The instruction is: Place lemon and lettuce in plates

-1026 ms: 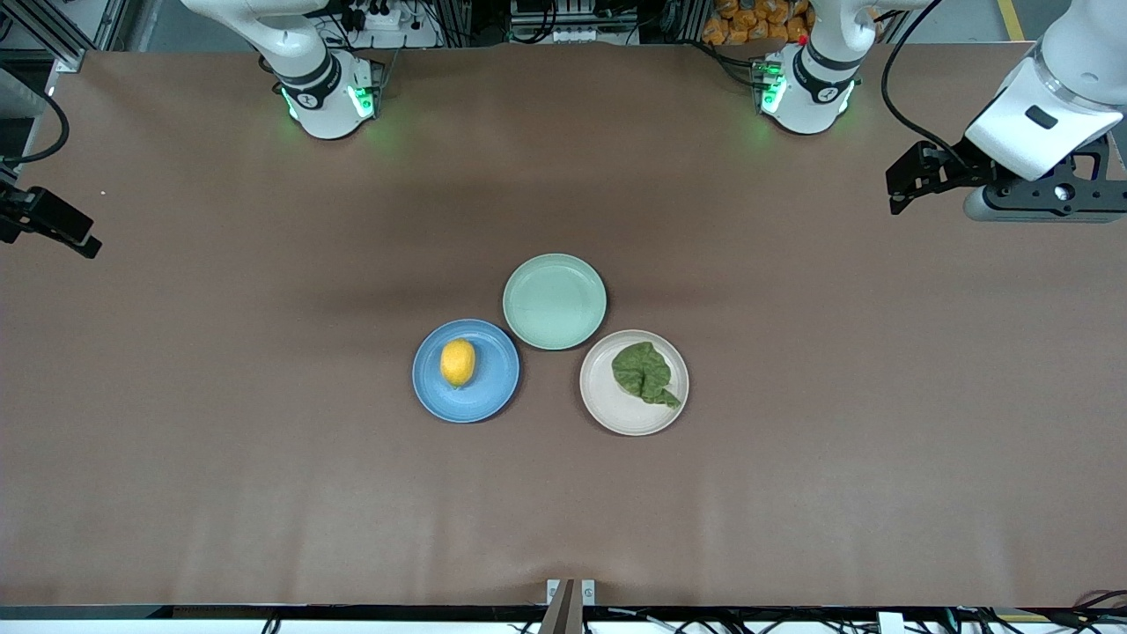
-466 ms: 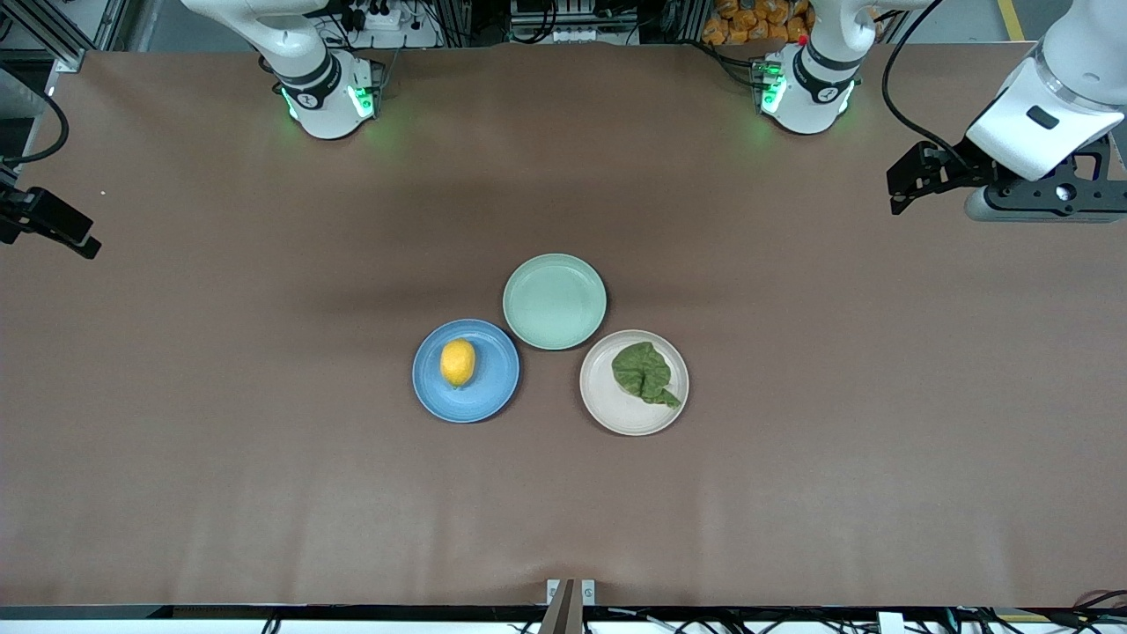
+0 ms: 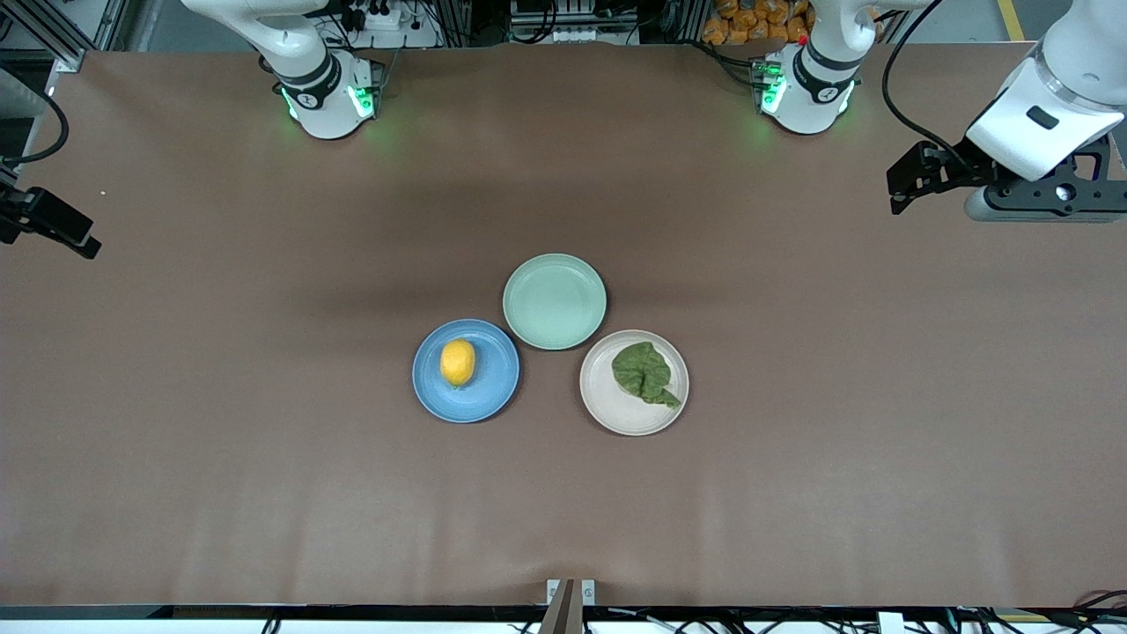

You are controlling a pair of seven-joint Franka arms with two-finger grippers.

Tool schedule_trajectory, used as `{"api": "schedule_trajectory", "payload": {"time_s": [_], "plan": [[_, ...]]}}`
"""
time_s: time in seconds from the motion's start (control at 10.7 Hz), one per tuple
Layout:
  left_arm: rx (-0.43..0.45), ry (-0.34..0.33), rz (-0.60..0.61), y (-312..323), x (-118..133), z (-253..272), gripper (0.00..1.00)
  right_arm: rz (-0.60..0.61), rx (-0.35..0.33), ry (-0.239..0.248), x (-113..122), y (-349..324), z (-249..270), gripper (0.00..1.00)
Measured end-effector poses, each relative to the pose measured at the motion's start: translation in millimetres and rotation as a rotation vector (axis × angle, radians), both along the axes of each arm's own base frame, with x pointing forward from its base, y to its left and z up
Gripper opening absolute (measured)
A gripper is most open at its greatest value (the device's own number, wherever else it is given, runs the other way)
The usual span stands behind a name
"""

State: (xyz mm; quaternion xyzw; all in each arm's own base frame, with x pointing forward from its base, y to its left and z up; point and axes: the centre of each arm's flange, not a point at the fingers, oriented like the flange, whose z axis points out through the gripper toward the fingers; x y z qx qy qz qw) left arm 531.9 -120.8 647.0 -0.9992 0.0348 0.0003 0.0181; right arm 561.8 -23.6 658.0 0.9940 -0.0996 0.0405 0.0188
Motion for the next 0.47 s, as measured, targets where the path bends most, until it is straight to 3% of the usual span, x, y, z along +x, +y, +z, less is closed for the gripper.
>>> {"api": "schedule_trajectory", "payload": {"time_s": [0.47], "plan": [[0.001,0.004,0.006,3.0,0.3,-0.4,1.0,0.0,0.0,0.0,0.0,0.0,0.0,1.0]]}}
